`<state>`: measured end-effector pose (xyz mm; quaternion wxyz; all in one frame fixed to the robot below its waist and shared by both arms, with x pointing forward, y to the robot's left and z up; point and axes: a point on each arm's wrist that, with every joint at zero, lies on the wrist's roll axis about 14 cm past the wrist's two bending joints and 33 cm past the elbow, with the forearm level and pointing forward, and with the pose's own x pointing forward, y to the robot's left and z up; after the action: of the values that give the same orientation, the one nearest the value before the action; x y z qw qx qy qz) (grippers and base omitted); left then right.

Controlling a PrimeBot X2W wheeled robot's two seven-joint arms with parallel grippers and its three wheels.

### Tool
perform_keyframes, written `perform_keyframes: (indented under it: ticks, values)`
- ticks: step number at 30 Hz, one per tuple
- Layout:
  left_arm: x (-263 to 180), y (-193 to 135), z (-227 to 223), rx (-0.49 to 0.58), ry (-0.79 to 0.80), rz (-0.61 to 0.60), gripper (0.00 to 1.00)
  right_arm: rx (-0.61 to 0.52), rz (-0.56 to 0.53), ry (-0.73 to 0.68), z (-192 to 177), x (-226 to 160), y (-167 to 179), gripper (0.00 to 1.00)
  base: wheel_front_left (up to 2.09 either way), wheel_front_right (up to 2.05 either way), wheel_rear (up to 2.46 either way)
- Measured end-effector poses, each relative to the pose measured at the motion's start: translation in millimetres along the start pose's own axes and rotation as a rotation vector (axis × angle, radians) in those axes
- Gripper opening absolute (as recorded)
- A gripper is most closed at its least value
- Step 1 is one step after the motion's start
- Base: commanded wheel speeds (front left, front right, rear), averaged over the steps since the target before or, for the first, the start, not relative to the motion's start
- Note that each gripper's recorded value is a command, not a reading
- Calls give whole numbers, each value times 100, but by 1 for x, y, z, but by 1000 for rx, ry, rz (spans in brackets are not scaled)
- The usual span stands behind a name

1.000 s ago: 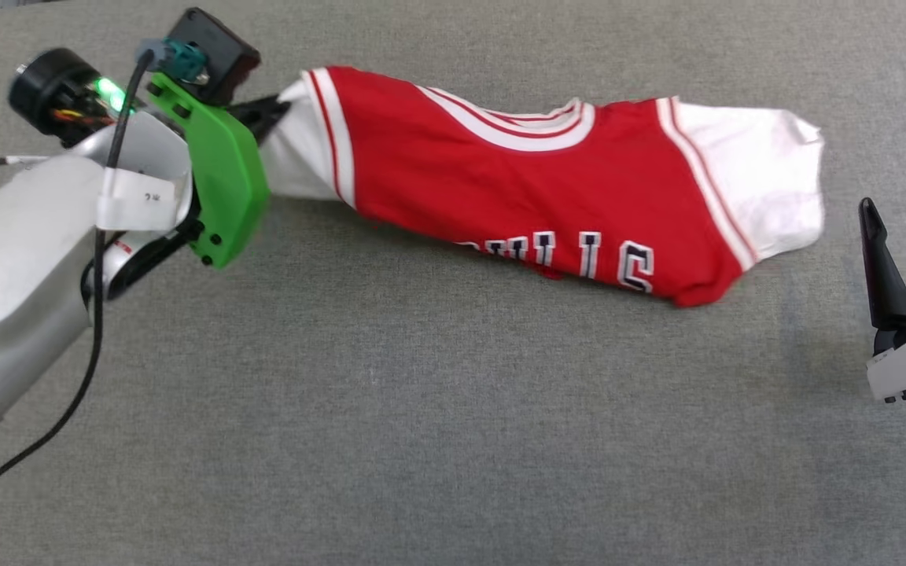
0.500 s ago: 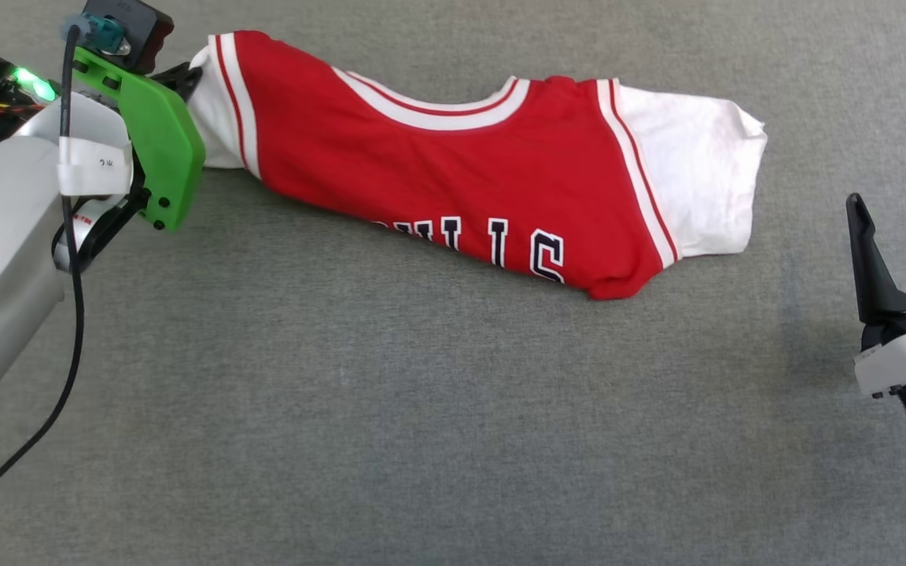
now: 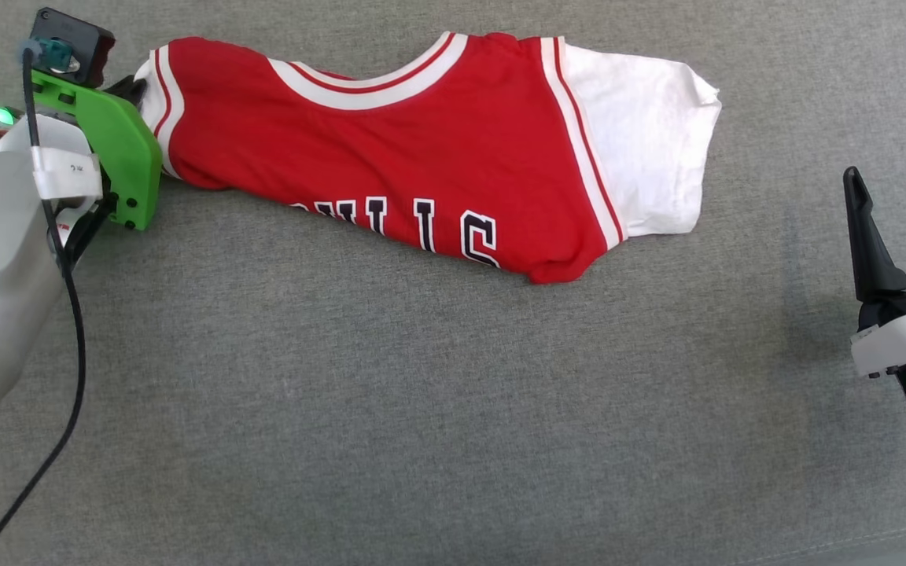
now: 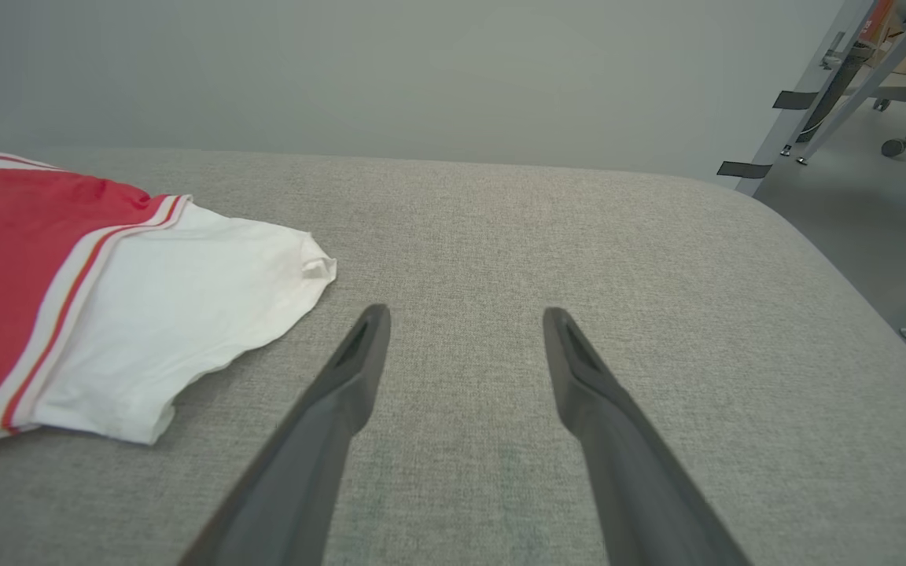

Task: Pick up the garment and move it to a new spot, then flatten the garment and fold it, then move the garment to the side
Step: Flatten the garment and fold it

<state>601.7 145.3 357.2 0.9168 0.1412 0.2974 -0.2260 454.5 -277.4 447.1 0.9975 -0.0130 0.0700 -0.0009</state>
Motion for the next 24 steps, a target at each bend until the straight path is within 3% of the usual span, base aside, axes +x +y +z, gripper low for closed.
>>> perform_keyframes:
  ticks: [1,2,3,10,15,20,24]
  values:
    - [1,0,2,-1,-23,4,0,-3,2,0,0,0,0,100,0,0,0]
    - [0,2,3,-3,-38,9,55,-4,5,-2,1,1,1,100,0,0,0]
    - [0,1,5,2,-57,9,100,-4,8,-7,3,1,2,100,0,0,0]
    - [-26,13,56,-7,-301,79,100,-14,38,-83,35,3,5,100,0,0,0]
    - [-87,31,139,-11,-601,200,100,-61,91,-151,75,17,9,100,0,0,0]
    - [-143,34,123,-27,-701,329,100,-115,192,-103,97,40,30,100,0,0,0]
    - [-180,28,105,-48,-746,415,100,-158,292,98,81,54,50,100,0,0,0]
